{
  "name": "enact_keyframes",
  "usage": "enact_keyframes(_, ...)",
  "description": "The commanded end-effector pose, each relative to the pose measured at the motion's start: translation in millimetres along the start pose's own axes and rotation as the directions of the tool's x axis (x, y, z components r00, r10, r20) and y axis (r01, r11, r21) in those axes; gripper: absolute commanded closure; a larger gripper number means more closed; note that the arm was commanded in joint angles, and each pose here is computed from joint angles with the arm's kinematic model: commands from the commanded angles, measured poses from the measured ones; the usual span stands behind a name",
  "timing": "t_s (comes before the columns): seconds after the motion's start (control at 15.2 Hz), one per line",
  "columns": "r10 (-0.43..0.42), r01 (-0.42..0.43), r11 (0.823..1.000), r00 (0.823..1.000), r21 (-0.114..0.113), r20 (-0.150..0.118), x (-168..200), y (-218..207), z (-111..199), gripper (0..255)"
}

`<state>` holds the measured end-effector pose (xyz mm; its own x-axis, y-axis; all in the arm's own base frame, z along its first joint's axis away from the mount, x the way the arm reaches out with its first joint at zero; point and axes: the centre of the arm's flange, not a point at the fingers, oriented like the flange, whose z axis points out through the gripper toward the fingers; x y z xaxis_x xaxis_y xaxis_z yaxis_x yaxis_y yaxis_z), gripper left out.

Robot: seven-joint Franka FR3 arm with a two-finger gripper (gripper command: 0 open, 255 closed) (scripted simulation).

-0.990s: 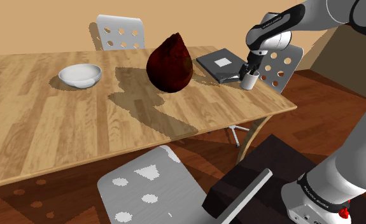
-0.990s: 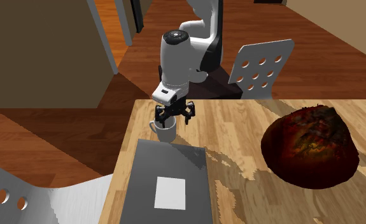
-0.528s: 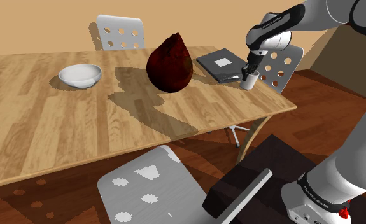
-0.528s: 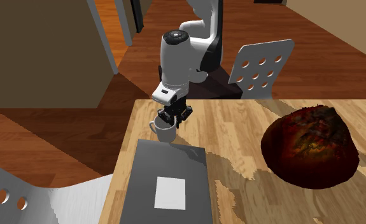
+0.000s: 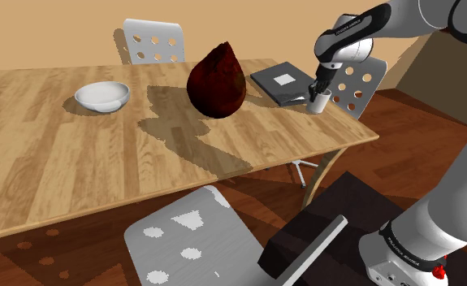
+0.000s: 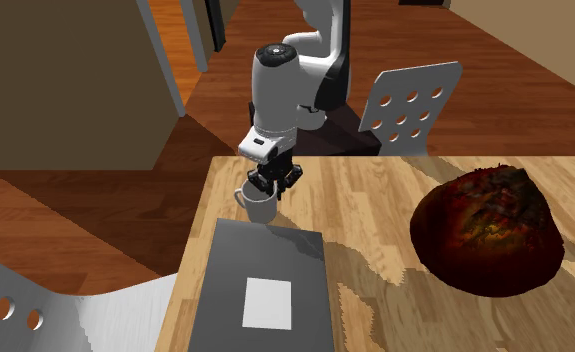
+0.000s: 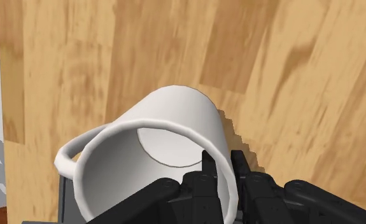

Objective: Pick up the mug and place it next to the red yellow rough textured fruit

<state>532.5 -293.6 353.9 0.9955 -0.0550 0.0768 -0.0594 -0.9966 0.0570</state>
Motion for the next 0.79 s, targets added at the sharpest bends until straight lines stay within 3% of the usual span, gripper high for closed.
enact_keyframes(0.0, 0.0, 0.0, 1.0, 1.0, 0.0, 0.0, 1, 1, -10, 255)
enact_keyframes(0.73, 0.0, 0.0, 1.0, 1.0, 0.0, 0.0, 5, 4, -68, 255)
